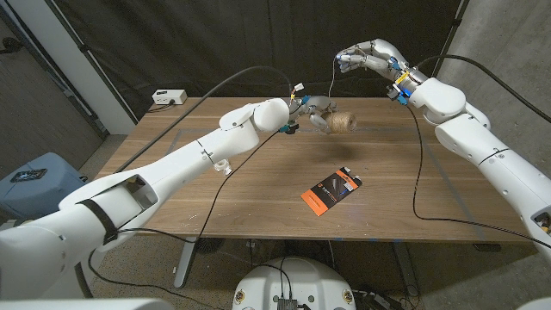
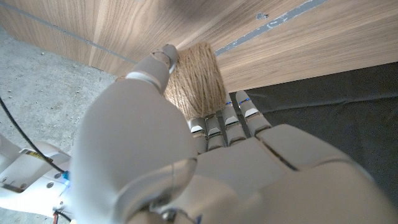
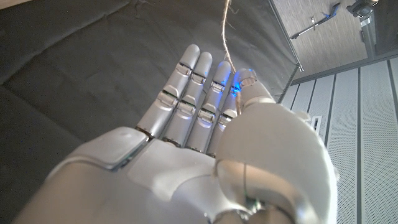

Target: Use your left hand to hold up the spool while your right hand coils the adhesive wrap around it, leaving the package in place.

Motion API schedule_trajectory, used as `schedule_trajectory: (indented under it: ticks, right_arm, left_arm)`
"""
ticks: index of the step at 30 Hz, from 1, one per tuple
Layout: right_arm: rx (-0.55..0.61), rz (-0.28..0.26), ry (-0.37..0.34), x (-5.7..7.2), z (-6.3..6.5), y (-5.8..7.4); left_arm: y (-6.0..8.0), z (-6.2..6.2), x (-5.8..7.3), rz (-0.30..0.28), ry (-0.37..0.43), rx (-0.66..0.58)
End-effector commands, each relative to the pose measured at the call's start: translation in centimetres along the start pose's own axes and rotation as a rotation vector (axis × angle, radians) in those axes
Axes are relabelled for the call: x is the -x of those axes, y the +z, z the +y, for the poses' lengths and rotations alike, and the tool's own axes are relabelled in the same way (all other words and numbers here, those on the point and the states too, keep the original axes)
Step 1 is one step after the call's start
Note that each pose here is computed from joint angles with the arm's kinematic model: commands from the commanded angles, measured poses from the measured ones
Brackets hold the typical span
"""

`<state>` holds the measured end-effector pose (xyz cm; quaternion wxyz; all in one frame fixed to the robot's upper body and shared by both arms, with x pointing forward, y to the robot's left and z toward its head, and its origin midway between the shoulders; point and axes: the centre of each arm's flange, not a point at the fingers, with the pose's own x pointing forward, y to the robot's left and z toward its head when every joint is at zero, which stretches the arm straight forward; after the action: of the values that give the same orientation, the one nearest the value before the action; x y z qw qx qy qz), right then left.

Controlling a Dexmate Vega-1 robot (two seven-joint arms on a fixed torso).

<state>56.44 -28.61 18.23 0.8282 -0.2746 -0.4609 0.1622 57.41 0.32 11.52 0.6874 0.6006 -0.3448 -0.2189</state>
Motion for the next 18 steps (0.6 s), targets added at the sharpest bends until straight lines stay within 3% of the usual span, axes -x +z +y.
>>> schedule_trajectory:
  ticks: [1,18]
  right_arm:
    - [-0.018,0.037,-0.020,-0.3,-0.5,-1.7]
    - [-0.016,0.081,-0.053,0.2,-1.7,-3.2]
  left_arm:
    - [0.2,0.7,0.8,-0.041,0.008,0.013]
    - [-0.2,0.9,1.9,-0.034,-0.015,0.003]
